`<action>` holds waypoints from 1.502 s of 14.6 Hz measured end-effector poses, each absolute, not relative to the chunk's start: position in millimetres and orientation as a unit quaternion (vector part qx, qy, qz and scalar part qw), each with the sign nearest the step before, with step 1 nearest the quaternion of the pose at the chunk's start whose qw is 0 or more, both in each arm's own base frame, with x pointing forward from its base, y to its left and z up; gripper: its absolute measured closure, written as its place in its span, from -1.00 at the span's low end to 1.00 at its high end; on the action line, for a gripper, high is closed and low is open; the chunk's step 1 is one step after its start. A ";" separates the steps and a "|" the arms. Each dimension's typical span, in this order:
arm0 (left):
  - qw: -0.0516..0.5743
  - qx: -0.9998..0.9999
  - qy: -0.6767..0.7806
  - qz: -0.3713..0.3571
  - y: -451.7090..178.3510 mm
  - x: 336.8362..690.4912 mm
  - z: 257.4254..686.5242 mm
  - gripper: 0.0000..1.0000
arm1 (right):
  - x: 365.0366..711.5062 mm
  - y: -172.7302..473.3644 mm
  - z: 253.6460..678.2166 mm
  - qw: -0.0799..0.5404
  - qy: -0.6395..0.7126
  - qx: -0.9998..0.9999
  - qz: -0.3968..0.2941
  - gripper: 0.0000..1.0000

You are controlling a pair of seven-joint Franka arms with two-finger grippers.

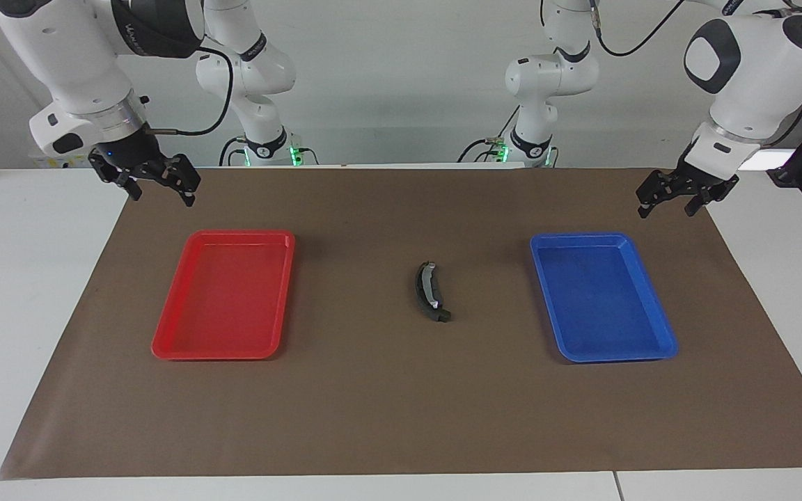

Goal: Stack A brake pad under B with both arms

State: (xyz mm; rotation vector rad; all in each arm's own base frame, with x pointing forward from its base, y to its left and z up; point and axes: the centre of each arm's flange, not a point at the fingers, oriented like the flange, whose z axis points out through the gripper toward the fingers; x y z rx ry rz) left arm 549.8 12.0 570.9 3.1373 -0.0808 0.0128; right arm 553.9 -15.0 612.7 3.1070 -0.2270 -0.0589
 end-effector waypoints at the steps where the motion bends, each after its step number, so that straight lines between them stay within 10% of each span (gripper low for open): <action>1: 0.002 1.000 -0.026 0.004 12.0 549.8 570.9 -0.97 | 553.6 -15.7 612.8 0.013 -0.073 0.997 -0.019 -1.00; 22: 0.002 1.000 -0.026 0.004 12.0 549.8 570.9 -0.97 | 533.2 -1.6 639.2 0.016 -0.057 0.998 -0.020 -1.00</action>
